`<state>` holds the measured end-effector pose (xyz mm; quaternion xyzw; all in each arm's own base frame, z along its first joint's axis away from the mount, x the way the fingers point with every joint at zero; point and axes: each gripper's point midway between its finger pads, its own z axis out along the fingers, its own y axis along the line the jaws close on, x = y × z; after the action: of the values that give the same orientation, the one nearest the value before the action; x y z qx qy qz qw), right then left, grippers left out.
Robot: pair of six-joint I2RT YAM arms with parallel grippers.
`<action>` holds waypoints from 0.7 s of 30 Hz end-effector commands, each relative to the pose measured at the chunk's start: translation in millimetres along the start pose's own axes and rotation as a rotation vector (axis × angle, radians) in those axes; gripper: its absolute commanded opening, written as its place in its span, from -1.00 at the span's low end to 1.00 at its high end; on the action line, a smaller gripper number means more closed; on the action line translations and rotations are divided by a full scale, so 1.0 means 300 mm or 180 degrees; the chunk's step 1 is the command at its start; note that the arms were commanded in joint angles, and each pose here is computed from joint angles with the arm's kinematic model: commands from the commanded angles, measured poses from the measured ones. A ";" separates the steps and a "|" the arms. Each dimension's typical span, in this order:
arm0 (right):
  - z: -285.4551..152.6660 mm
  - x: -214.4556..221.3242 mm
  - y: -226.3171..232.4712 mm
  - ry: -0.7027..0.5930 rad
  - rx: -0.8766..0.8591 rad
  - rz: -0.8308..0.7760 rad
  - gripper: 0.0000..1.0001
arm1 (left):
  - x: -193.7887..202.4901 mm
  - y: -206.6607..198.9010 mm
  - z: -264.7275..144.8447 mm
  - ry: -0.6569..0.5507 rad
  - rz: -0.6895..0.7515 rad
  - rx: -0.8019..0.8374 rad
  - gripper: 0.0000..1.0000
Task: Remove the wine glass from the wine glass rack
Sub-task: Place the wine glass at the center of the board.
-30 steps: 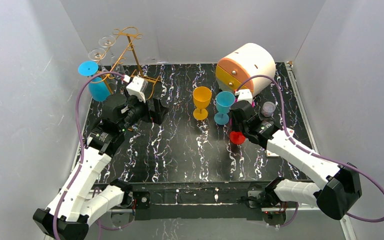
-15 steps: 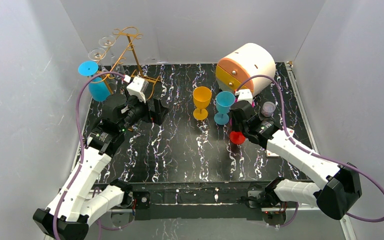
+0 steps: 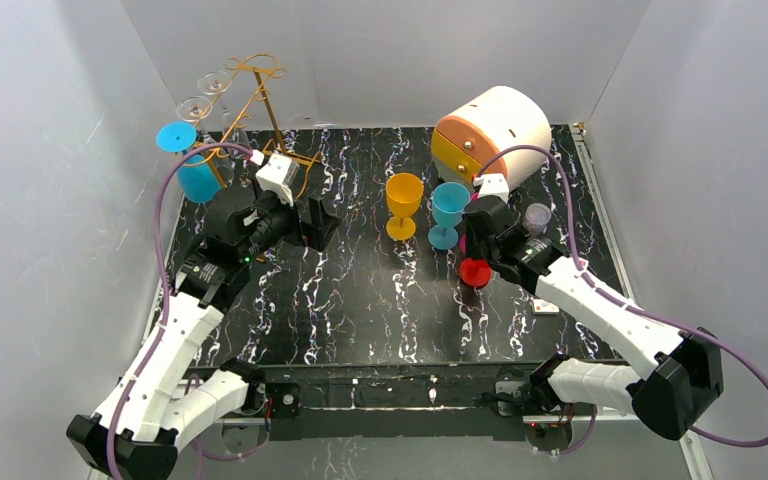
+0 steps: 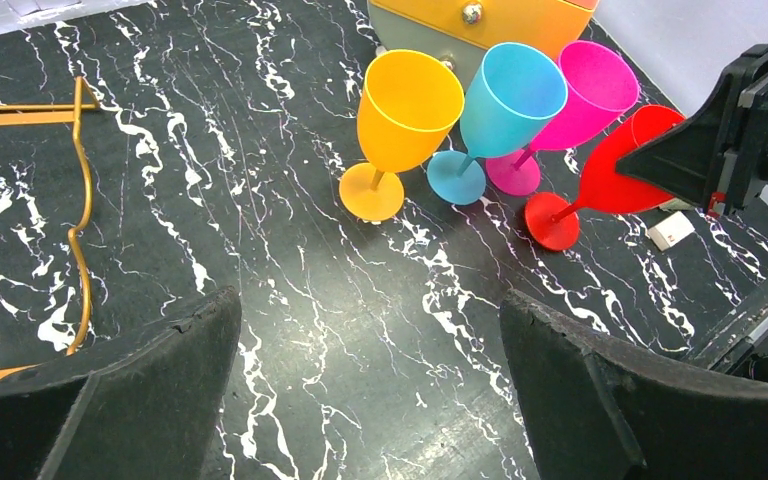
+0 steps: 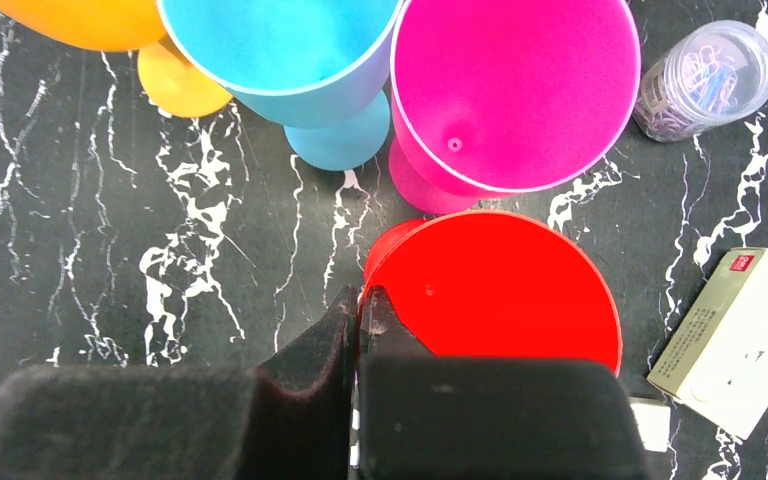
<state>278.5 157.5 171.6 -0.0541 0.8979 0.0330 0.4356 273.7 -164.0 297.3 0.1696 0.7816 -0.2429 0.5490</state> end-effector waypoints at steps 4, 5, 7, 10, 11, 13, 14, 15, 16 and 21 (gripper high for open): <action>-0.045 -0.089 0.026 -0.0113 -0.0151 0.0103 -0.97 | -0.023 -0.019 -0.006 -0.0021 0.0035 0.0086 0.97; -0.038 -0.080 0.029 -0.0093 -0.0163 0.0103 -0.97 | -0.021 -0.020 -0.005 -0.0015 0.0032 0.0092 0.97; -0.021 -0.061 0.030 -0.0058 -0.0154 0.0098 -0.97 | -0.020 -0.021 -0.001 -0.0007 0.0031 0.0104 0.97; 0.005 -0.035 0.031 -0.0005 -0.0126 0.0089 -0.97 | -0.019 -0.027 -0.001 -0.0001 0.0035 0.0134 0.97; 0.012 -0.024 0.031 0.0015 -0.0118 0.0078 -0.97 | -0.020 -0.027 -0.002 -0.0006 0.0040 0.0135 0.97; 0.027 -0.011 0.020 0.0035 -0.0056 0.0066 -0.97 | -0.022 -0.027 -0.006 -0.0013 0.0043 0.0135 0.97; 0.030 -0.007 0.016 0.0039 -0.0034 0.0055 -0.97 | -0.022 -0.027 -0.008 -0.0014 0.0047 0.0133 0.97; 0.033 -0.005 0.011 0.0042 -0.0013 0.0047 -0.97 | -0.022 -0.028 -0.009 -0.0017 0.0052 0.0136 0.97; 0.035 -0.001 0.007 0.0048 0.0003 0.0037 -0.97 | -0.022 -0.028 -0.011 -0.0020 0.0054 0.0133 0.97; 0.036 0.002 0.001 0.0043 0.0009 0.0039 -0.97 | -0.020 -0.026 -0.012 -0.0017 0.0058 0.0128 0.97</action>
<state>281.0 161.6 162.9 -0.0593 0.9062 0.0368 0.4169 273.1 -168.4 293.9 0.1781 0.7829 -0.2509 0.5408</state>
